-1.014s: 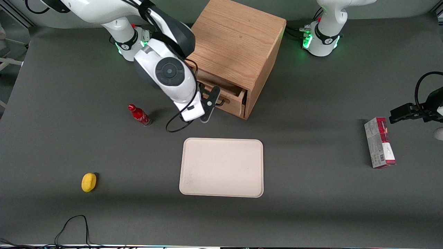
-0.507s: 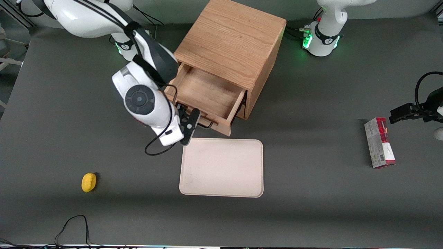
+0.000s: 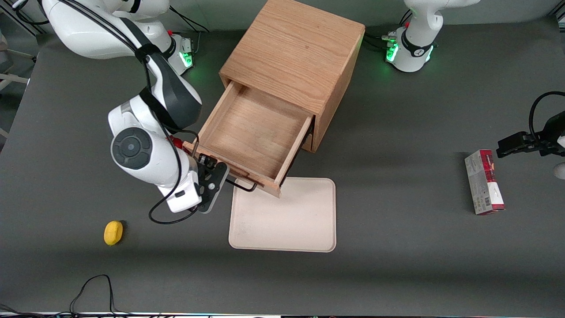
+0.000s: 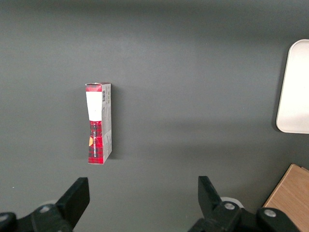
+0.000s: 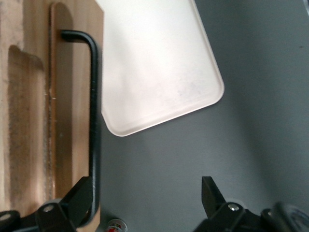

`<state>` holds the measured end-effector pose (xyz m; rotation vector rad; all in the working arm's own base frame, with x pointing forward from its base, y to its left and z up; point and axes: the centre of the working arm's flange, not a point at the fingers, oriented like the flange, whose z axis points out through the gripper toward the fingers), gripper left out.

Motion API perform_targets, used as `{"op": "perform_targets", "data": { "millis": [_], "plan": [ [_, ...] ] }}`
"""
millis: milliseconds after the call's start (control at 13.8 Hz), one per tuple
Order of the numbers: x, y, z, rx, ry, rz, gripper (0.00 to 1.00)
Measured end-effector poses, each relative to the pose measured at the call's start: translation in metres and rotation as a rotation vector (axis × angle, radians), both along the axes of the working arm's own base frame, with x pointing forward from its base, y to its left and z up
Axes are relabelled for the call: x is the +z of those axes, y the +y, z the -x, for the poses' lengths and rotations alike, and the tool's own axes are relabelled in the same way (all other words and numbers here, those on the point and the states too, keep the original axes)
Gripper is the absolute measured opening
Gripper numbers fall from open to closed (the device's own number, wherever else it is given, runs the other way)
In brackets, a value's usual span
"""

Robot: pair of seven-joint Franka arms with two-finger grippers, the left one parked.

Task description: Open upper drawer

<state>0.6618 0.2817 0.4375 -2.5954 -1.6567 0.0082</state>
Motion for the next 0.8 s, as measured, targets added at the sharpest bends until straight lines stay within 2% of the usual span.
{"op": "perform_targets", "data": {
  "millis": [145,290,362,435,580,652,797],
  "plan": [
    [0.016,-0.011,-0.009,-0.020,-0.039,0.003,1.00],
    [0.053,-0.026,-0.018,-0.053,-0.110,-0.003,1.00],
    [0.076,-0.039,-0.017,-0.099,-0.131,-0.004,1.00],
    [0.098,-0.059,-0.011,-0.185,-0.113,0.005,1.00],
    [0.132,-0.111,0.005,-0.342,-0.044,0.020,1.00],
    [0.141,-0.137,0.014,-0.421,-0.025,0.030,1.00],
    [0.145,-0.186,0.041,-0.660,0.017,0.047,1.00]
  ]
}}
